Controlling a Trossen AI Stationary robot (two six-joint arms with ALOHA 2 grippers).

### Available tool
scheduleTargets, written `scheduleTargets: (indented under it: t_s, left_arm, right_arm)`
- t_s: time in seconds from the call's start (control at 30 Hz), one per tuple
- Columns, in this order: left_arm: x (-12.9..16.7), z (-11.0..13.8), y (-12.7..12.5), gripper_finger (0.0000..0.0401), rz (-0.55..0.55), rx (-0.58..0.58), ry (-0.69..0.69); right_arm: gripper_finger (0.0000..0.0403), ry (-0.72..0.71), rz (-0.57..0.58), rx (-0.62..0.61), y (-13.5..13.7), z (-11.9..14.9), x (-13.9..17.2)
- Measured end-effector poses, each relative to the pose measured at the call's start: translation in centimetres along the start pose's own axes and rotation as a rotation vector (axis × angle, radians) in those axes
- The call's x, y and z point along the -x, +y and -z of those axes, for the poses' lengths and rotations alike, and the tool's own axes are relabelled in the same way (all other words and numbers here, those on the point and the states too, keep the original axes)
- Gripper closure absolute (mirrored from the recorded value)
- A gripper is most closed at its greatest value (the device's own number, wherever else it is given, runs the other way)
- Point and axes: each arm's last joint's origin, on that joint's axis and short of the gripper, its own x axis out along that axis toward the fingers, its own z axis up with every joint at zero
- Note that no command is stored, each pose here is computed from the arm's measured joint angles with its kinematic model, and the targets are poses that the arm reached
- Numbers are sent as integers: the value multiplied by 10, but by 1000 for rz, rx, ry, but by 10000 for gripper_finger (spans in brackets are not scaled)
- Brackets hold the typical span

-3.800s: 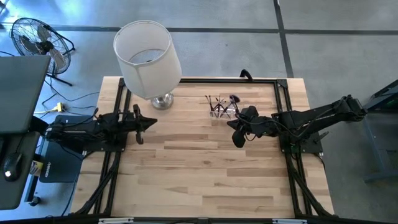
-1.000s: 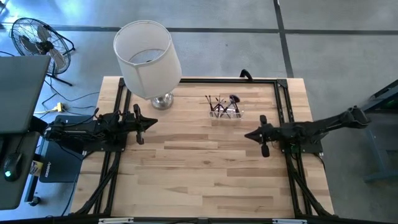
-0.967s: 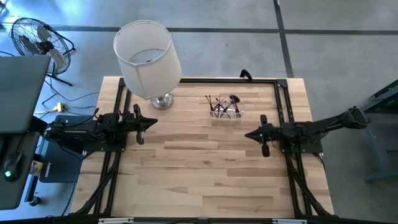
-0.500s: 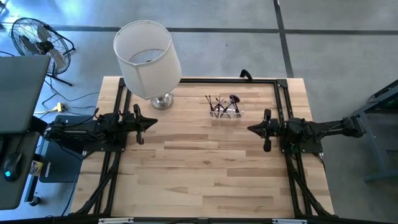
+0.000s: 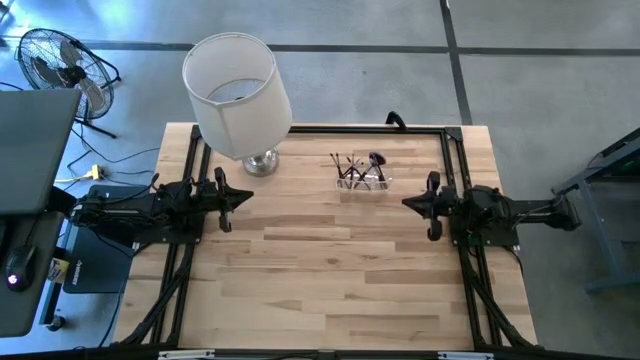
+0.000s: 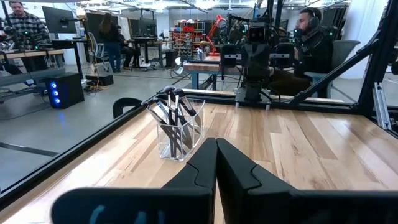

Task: Pick & Place Makeup Supplies
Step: Return to Home Position

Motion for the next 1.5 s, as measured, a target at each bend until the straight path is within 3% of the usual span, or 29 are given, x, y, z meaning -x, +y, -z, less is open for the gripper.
scheduleTargets:
  t_s: [0.43, 0.67, 1.5]
  left_arm:
    - [0, 0, 0, 400, 1, 0, 0]
    - [0, 0, 0, 400, 1, 0, 0]
    - [0, 0, 0, 400, 1, 0, 0]
  right_arm:
    - [403, 24, -36, -13, 1, 2, 0]
    - [403, 64, -127, -10, 4, 5, 0]
    - [402, 52, -116, -20, 3, 4, -1]
